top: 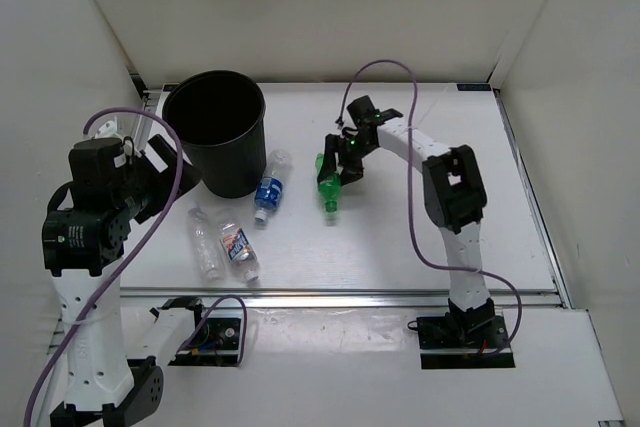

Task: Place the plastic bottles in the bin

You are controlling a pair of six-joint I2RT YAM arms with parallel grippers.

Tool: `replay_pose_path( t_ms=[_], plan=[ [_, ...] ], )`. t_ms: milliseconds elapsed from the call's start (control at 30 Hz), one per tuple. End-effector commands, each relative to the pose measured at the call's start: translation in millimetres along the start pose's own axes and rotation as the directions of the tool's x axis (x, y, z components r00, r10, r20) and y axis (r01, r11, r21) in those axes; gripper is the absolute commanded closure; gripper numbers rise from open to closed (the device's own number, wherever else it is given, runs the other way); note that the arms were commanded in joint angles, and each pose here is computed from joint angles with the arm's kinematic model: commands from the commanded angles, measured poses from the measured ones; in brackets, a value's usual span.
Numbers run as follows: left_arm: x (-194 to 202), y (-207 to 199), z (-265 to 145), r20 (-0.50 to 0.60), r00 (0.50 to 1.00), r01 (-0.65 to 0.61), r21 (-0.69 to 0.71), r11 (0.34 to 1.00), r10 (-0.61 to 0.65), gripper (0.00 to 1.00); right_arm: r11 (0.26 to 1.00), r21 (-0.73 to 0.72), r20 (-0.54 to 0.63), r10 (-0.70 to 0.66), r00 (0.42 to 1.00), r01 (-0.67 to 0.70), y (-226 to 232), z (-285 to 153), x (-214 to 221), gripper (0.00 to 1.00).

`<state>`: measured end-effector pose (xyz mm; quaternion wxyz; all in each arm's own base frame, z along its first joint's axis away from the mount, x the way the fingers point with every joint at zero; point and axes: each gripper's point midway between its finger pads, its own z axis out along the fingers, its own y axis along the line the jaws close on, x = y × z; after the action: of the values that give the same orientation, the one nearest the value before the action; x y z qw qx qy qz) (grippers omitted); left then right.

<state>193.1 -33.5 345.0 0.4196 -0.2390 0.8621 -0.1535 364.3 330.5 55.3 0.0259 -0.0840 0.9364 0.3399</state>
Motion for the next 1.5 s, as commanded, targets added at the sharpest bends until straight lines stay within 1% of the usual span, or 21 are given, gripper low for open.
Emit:
replay_pose_path(
  t_ms=[0, 67, 100, 167, 200, 300, 400, 433, 467, 500, 600, 867, 967, 1033, 1067, 1100, 1167, 1300, 1367, 1433, 1467],
  plan=[
    [-5.2, -5.2, -15.6, 0.046, 0.999, 0.018, 0.028, 0.999, -0.019, 0.0, 0.99, -0.056, 0.2, -0.113, 0.973, 0.126, 69.4, -98.6, -11.2, 0.66],
    [-8.0, -11.3, -16.9, 0.081, 0.996, 0.021, 0.074, 0.997, -0.027, 0.0, 0.971, -0.104, 0.29, -0.177, 0.94, 0.215, 121.6, -136.3, -9.4, 0.7],
    [-3.4, -11.6, -13.8, 0.082, 0.996, 0.027, 0.094, 0.995, -0.035, 0.0, 0.95, -0.129, 0.366, -0.22, 0.904, 0.284, 163.5, -163.3, -14.8, 0.7],
    [-1.1, -12.0, -7.4, 0.077, 0.993, 0.086, 0.1, 0.991, -0.094, 0.0, 0.924, -0.156, 0.437, -0.252, 0.864, 0.348, 204.5, -187.5, -22.2, 0.7],
    [3.9, -8.6, 1.7, 0.057, 0.993, 0.102, 0.086, 0.991, -0.107, 0.0, 0.891, -0.187, 0.518, -0.267, 0.812, 0.413, 244.3, -219.0, -25.8, 0.7],
    [4.4, 0.1, 10.0, 0.053, 0.991, 0.12, 0.033, 0.992, -0.122, 0.0, 0.838, -0.27, 0.568, -0.26, 0.781, 0.475, 282.5, -222.2, -38.8, 0.69],
    [5.2, 6.1, 15.8, 0.035, 0.993, 0.11, -0.011, 0.994, -0.11, 0.0, 0.782, -0.352, 0.597, -0.236, 0.767, 0.514, 310.0, -202.7, -50.1, 0.67],
    [1.6, 6.6, 16.7, 0.044, 0.993, 0.111, -0.021, 0.994, -0.11, 0.0, 0.78, -0.367, 0.589, -0.227, 0.776, 0.507, 311.0, -183.2, -59.7, 0.66],
    [-1.8, 8.1, 14.9, 0.06, 0.994, 0.096, -0.028, 0.995, -0.094, 0.0, 0.76, -0.383, 0.605, -0.223, 0.765, 0.524, 321.5, -181.6, -62.6, 0.65],
    [-3.8, 7.5, 15.4, 0.06, 0.995, 0.079, -0.029, 0.996, -0.077, 0.0, 0.71, -0.416, 0.646, -0.209, 0.734, 0.568, 346.0, -191.4, -61.6, 0.65],
    [-8.4, 7.4, 12.1, 0.07, 0.996, 0.05, -0.034, 0.998, -0.048, 0.0, 0.682, -0.432, 0.696, -0.165, 0.699, 0.59, 363.5, -181.9, -70.1, 0.63],
    [4.2, 14.0, 12.5, 0.02, 0.999, 0.042, -0.059, 0.997, -0.041, 0.0, 0.688, -0.424, 0.743, -0.107, 0.661, 0.589, 366.8, -181.3, -89.7, 0.65],
    [6.2, 15.3, 11.9, 0.02, 0.999, 0.042, -0.059, 0.997, -0.041, 0.0, 0.693, -0.421, 0.747, -0.101, 0.657, 0.585, 366.3, -181.6, -91.6, 0.58],
    [8.6, 16.8, 11.7, 0.018, 0.999, 0.042, -0.06, 0.997, -0.041, 0.0, 0.71, -0.399, 0.746, -0.116, 0.656, 0.58, 361.1, -176.7, -92.9, 0.4],
    [9.7, 19.6, 13.7, 0.016, 0.999, 0.042, -0.072, 0.996, -0.041, 0.0, 0.714, -0.392, 0.744, -0.124, 0.656, 0.58, 359.9, -178.1, -90.8, 0.28],
    [9.7, 19.6, 13.7, 0.016, 0.999, 0.042, -0.073, 0.996, -0.041, 0.0, 0.715, -0.383, 0.747, -0.133, 0.652, 0.585, 360.9, -184.5, -87.0, 0.0],
    [7.8, 18.4, 14.1, 0.024, 0.999, 0.042, -0.067, 0.997, -0.04, 0.0, 0.738, -0.342, 0.748, -0.161, 0.644, 0.581, 354.1, -186.2, -84.6, 0.0],
    [0.3, 20.2, 17.9, 0.06, 0.997, 0.052, -0.081, 0.995, -0.047, 0.0, 0.767, -0.271, 0.761, -0.199, 0.617, 0.582, 342.3, -223.1, -72.5, 0.0],
    [0.1, 20.3, 20.2, 0.062, 0.997, 0.052, -0.08, 0.995, -0.047, 0.0, 0.813, -0.232, 0.753, -0.197, 0.627, 0.534, 316.6, -250.5, -71.6, 0.0],
    [-0.8, 21.6, 20.3, 0.067, 0.997, 0.053, -0.087, 0.995, -0.047, 0.0, 0.87, -0.193, 0.738, -0.176, 0.651, 0.454, 273.9, -260.5, -80.4, 0.0],
    [-3.8, 22.0, 20.6, 0.081, 0.996, 0.053, -0.09, 0.994, -0.046, 0.0, 0.873, -0.185, 0.755, -0.167, 0.634, 0.451, 268.5, -284.5, -69.6, 0.0]
  ],
)
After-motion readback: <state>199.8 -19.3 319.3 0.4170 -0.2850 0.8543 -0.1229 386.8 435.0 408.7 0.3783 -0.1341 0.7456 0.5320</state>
